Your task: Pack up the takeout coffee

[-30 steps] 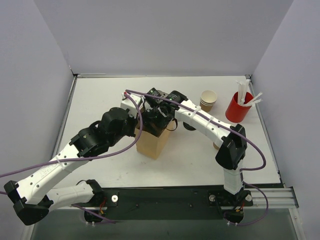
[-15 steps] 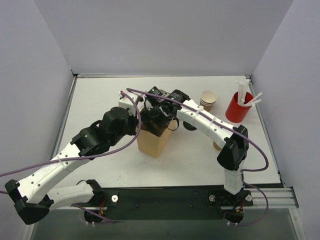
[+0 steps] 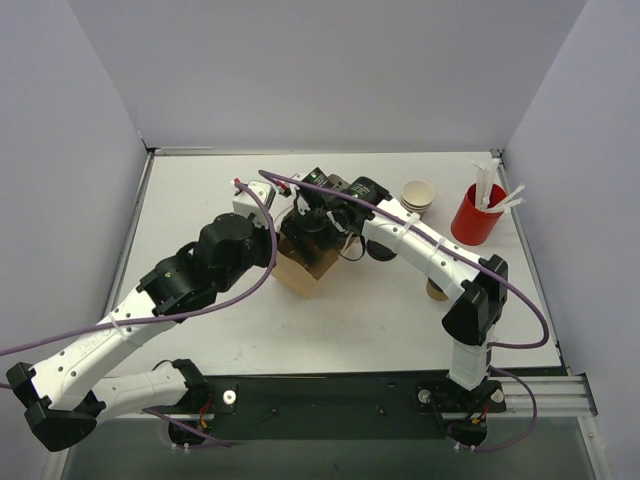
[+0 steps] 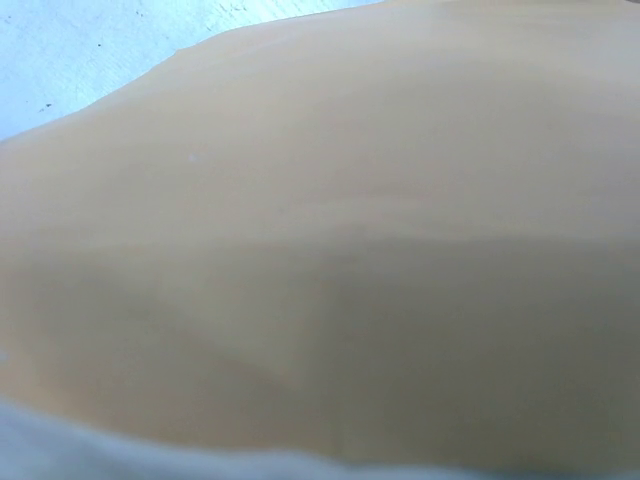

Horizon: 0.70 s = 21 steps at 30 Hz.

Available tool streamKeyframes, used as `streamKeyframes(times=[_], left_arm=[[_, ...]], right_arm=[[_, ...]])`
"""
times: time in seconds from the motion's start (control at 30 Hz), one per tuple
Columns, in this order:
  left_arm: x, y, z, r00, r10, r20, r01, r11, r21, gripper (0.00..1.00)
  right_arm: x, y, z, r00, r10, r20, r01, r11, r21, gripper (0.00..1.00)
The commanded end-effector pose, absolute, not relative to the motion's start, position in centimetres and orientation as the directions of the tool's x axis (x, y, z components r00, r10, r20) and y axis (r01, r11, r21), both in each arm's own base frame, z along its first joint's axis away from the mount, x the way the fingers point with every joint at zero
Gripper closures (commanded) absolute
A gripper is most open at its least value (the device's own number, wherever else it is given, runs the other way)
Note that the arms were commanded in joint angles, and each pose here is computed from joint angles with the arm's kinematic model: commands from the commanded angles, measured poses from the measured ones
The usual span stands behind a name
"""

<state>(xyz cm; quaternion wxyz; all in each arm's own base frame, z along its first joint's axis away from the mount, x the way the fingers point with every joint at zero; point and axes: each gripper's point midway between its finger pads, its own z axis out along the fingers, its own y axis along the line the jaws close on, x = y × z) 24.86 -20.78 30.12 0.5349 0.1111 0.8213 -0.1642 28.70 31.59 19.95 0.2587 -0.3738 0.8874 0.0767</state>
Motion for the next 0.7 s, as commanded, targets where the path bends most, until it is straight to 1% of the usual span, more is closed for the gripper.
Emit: streamKeyframes(times=[0.0,0.13,0.4,0.5,0.6,0.67], left_arm=[[24.3,-20.5,29.3,-0.430,0.040,-0.902,0.368,0.920,-0.135,1.00],[24.3,-20.5,29.2,-0.430,0.036,-0.902,0.365,0.921,-0.138,1.00],[24.3,-20.9,29.2,-0.444,0.041,-0.895,0.370,0.918,-0.142,1.00],[24.3,-20.7,29.3,-0.454,0.035,-0.890,0.359,0.922,-0.146,1.00],[24.4,-20.4,29.1,-0.476,0.043,-0.878,0.334,0.933,-0.135,1.00],[24.8,-20.1,28.8,-0.496,0.035,-0.868,0.298,0.945,-0.133,1.00]], right_arm=[[28.7,32.8,25.4,-0.516,-0.540,-0.666,-0.709,0.705,-0.022,0.10],[28.8,32.9,24.7,-0.519,-0.554,-0.651,-0.710,0.704,-0.033,0.10],[30.1,32.8,19.4,-0.592,-0.563,-0.576,-0.674,0.738,-0.029,0.10],[30.2,32.9,18.8,-0.590,-0.561,-0.581,-0.673,0.739,-0.029,0.10],[30.2,33.0,19.8,-0.574,-0.551,-0.605,-0.677,0.735,-0.027,0.11],[29.5,33.5,21.2,-0.544,-0.541,-0.641,-0.706,0.708,0.002,0.10]])
